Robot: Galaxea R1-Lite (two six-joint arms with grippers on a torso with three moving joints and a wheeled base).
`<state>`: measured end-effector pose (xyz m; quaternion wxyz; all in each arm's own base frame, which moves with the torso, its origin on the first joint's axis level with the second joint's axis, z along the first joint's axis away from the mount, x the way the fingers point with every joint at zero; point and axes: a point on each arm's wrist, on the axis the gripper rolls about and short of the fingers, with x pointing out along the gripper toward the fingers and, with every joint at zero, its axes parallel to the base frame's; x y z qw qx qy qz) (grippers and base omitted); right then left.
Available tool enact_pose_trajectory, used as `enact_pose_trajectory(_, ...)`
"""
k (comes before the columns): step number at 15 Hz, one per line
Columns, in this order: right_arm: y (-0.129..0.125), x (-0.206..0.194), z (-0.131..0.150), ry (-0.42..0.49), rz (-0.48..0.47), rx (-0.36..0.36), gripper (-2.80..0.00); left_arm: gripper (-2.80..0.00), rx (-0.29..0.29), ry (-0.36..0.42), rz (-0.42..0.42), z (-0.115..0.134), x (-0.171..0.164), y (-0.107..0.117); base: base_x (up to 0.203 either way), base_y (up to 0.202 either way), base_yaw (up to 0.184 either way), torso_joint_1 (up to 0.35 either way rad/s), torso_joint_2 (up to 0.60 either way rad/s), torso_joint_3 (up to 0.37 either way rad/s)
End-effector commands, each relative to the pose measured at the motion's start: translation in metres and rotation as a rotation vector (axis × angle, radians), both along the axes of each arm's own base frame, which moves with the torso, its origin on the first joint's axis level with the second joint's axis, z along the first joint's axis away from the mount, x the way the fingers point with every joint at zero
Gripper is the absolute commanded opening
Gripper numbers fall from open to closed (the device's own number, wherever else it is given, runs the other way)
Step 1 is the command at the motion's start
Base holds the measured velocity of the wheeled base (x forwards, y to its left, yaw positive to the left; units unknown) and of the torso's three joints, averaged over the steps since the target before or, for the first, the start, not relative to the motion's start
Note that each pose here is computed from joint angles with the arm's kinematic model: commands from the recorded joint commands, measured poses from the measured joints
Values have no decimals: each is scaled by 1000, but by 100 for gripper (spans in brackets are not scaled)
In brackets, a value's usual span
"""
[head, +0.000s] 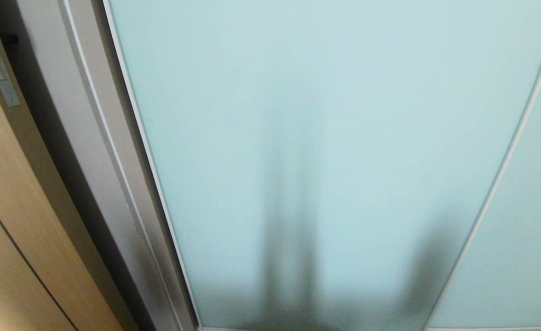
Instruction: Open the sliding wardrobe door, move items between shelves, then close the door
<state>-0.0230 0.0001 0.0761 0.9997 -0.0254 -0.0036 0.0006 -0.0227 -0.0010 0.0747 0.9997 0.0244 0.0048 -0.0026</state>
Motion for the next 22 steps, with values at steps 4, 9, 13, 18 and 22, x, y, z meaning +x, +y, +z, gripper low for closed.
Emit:
enact_pose_trajectory(4,0,0,0,3,-2,14,-280,-280,-3,2,5,0,0,0,0,0,0,0,0,0)
enact_pose_trajectory(9,0,0,0,1,2,14,-280,-280,-29,1,33,0,0,1,0,0,0,0,0,0)
enact_pose_trajectory(13,0,0,0,2,-4,37,-280,-280,-36,1,30,0,0,1,0,0,0,0,0,0)
enact_pose_trajectory(18,0,0,0,-1,-3,42,-280,-280,-36,1,30,0,0,1,0,0,0,0,0,0)
enact_pose_trajectory(22,0,0,0,-2,-3,50,-280,-280,-36,1,30,0,0,1,0,0,0,0,0,0)
